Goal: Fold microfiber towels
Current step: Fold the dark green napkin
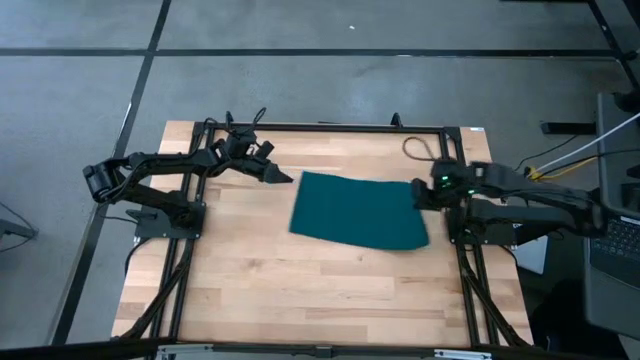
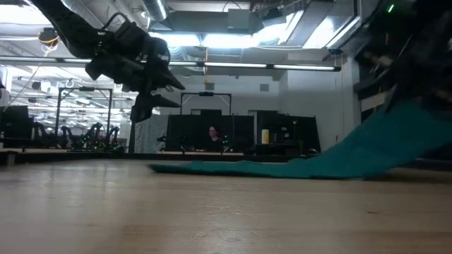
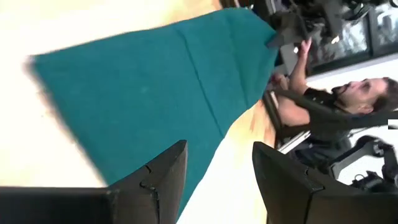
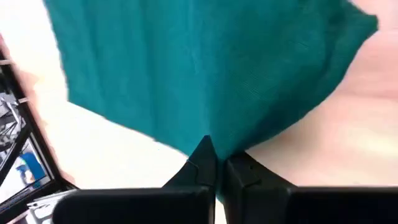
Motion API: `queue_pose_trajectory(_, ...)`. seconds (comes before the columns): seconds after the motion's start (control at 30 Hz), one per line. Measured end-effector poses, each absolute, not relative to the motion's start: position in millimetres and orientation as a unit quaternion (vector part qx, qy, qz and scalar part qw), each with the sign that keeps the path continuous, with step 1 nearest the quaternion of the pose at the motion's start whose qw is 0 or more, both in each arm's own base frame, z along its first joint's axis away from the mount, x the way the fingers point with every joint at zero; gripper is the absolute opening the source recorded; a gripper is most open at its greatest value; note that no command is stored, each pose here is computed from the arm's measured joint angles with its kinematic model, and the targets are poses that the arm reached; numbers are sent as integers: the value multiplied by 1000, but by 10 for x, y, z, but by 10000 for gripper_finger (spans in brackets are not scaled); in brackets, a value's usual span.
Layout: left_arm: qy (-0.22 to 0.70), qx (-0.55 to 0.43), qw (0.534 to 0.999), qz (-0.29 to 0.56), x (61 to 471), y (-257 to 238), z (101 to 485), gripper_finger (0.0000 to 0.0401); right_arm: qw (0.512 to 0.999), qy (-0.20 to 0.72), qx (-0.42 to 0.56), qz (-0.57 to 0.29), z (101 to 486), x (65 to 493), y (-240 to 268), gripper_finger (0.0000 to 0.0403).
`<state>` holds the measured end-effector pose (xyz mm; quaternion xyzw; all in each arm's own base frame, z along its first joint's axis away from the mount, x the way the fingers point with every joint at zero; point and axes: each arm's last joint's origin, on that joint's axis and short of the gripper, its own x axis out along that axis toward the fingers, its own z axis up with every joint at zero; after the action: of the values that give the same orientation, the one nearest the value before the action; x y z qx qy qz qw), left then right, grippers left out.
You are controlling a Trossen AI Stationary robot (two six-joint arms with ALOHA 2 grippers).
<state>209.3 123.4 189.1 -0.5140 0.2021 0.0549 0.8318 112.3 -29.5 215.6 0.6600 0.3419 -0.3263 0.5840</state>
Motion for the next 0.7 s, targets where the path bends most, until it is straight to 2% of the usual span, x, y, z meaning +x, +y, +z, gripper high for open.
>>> queue_pose_trajectory(0.13,185,-521,832,54,2102,1255,1924,180,591,345,643,-344,2647,895,-233,3)
queue_pose_trajectory(0.43,132,-524,841,37,2159,1294,2076,180,669,269,574,-388,4021,445,-154,3)
queue_pose_trajectory(0.6,116,-511,851,26,2210,1330,2216,180,735,197,531,-372,4608,452,-185,3)
queue_pose_trajectory(0.7,107,-504,857,21,2239,1350,2302,180,755,202,500,-373,4763,621,-254,3)
